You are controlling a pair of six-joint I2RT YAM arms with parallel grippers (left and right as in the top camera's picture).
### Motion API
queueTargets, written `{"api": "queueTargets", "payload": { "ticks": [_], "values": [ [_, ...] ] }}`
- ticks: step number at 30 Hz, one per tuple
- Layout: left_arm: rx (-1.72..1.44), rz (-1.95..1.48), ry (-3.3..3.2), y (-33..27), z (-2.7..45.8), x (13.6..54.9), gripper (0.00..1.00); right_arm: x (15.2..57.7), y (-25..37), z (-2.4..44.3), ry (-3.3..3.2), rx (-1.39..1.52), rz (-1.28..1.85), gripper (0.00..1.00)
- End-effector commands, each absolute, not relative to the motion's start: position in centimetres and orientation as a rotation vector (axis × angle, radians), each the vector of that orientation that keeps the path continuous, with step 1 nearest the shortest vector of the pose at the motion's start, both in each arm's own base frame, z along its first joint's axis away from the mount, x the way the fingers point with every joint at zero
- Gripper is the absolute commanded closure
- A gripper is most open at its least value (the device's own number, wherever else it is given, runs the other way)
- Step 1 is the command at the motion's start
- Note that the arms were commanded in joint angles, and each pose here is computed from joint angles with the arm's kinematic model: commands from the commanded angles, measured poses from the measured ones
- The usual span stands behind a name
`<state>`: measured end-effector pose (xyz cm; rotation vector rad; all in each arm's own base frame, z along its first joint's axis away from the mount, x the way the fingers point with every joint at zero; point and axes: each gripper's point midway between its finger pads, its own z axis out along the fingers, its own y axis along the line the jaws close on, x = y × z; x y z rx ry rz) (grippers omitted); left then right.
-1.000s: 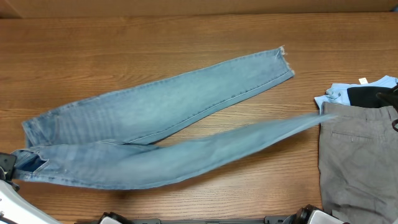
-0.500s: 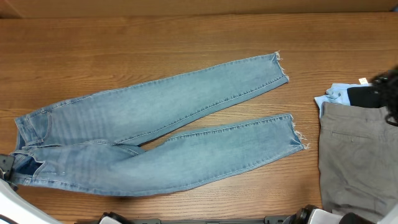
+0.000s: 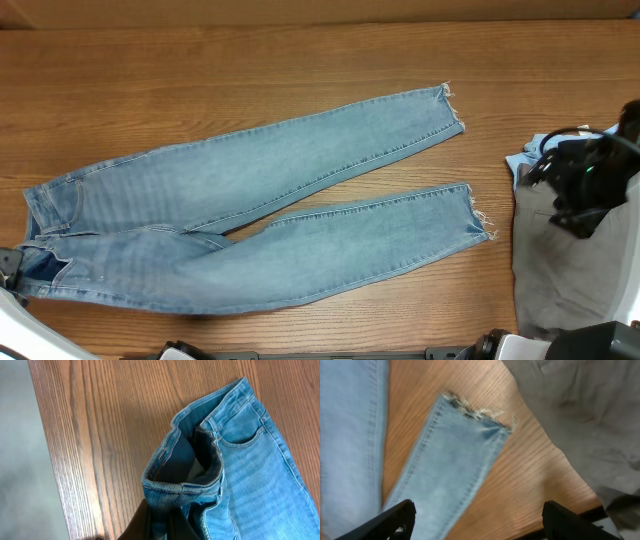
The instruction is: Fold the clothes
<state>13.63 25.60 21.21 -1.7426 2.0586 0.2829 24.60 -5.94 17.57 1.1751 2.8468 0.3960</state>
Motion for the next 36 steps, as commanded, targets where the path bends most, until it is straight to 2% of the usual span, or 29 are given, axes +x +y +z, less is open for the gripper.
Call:
{"api": "queueTargets", "payload": {
  "ticks": [1, 5, 8, 12, 20, 25, 32, 36],
  "values": [
    [-1.748, 0.307, 2.008, 26.5, 22.3, 13.6, 0.96, 23.3, -4.8, 14.9, 2.88, 1.161, 0.44, 0.15],
    [-1.752, 0.304, 2.013, 26.5, 22.2, 13.6, 0.96, 22.1, -4.1, 10.2, 2.889, 1.28, 0.468, 0.22],
    [-1.752, 0.298, 2.016, 26.5, 22.1, 13.7, 0.96, 20.9, -3.5, 7.1, 2.884, 1.38, 0.472, 0.37],
    [-1.747, 0.279, 2.019, 26.5, 22.0, 14.0, 0.96, 20.3, -3.2, 4.3, 2.844, 1.456, 0.474, 0.47],
    [-1.756, 0.273, 2.029, 26.5, 21.6, 14.0, 0.96, 22.3, -3.3, 1.9, 2.711, 1.44, 0.532, 0.45],
    [-1.754, 0.27, 2.028, 26.5, 21.6, 14.1, 0.96, 23.3, -3.8, 1.1, 2.637, 1.459, 0.534, 0.52],
    [-1.753, 0.265, 2.029, 26.5, 21.6, 14.1, 0.96, 23.2, -3.8, -0.8, 2.637, 1.5, 0.531, 0.53],
    [-1.753, 0.265, 2.029, 26.5, 21.6, 14.1, 0.96, 23.7, -3.6, -1.3, 2.631, 1.483, 0.565, 0.6]
  ]
}}
